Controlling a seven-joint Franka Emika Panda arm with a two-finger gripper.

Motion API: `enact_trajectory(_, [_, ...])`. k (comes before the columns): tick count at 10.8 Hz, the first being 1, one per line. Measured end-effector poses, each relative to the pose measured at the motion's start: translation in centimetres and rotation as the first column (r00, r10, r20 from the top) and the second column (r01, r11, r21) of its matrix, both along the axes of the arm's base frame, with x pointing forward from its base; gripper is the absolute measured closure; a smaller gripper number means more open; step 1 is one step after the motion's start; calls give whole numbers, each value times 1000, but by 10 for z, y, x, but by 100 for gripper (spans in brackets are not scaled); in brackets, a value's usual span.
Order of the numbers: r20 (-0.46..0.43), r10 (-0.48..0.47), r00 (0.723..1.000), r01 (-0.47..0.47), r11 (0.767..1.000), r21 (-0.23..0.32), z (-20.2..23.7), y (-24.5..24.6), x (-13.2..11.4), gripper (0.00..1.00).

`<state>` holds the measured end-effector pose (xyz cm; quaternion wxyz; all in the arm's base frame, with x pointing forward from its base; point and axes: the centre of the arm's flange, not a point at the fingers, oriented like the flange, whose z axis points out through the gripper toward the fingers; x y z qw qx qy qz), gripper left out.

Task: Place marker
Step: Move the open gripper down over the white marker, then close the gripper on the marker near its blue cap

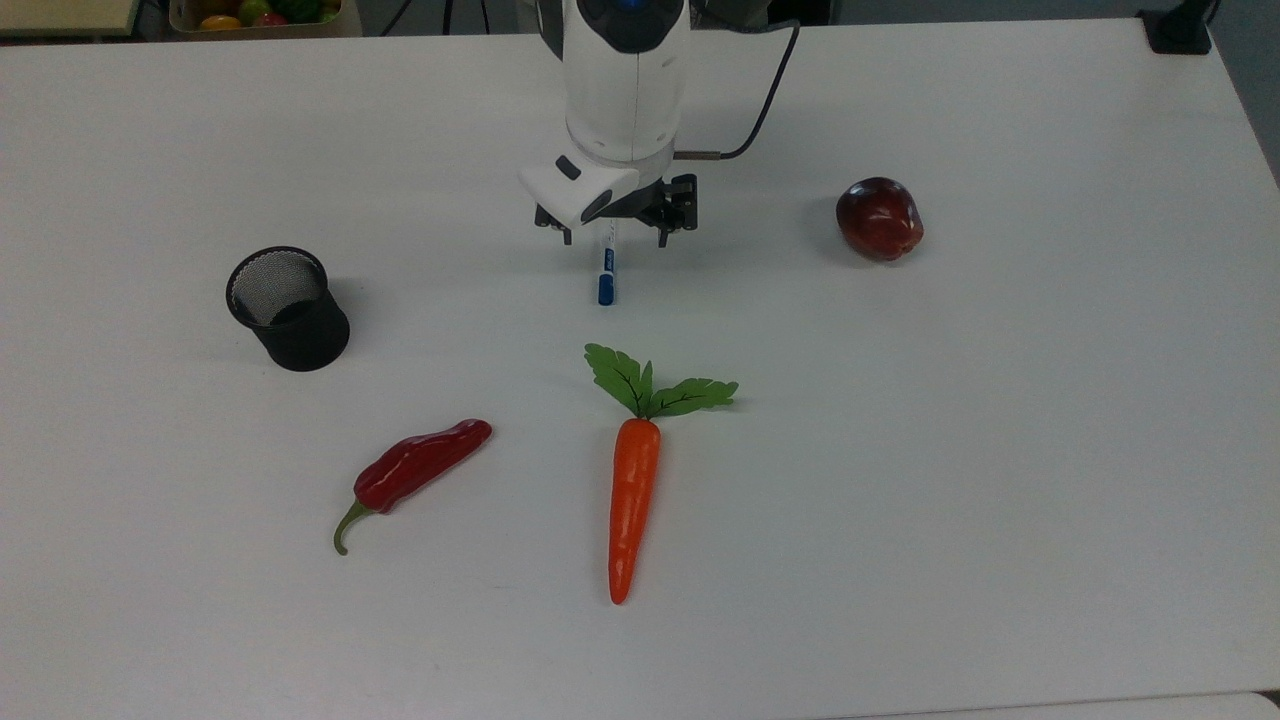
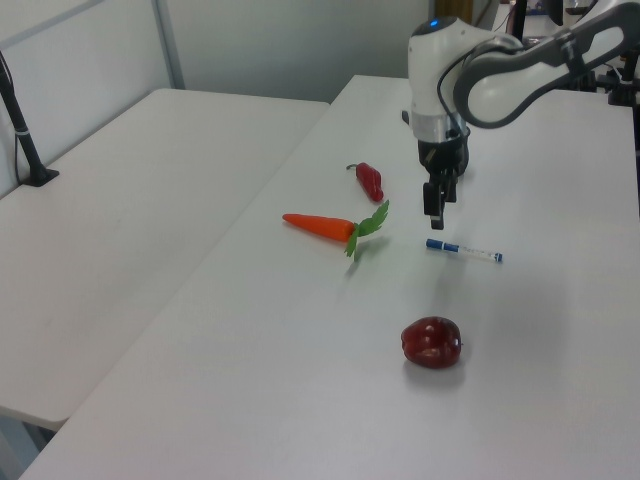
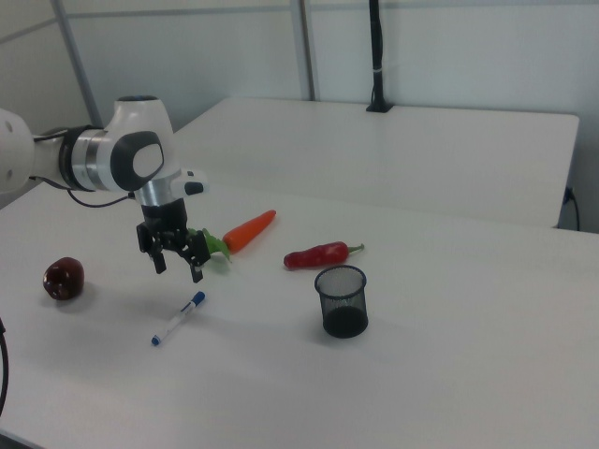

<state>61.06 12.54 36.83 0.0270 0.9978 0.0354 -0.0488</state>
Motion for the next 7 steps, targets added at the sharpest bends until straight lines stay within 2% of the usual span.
enact_trajectory(2, [-14,9,1000,-9,1000,-19,-24,-2,-1,0])
enact_trajectory(4, [-14,9,1000,-9,1000,-23,-51,-7,-2,6])
enact_trajectory(5, [-11,5,1000,-5,1000,-22,-59,-10,-1,15])
enact_trajectory(7, [-6,1,1000,-1,1000,-20,-63,-13,1,47])
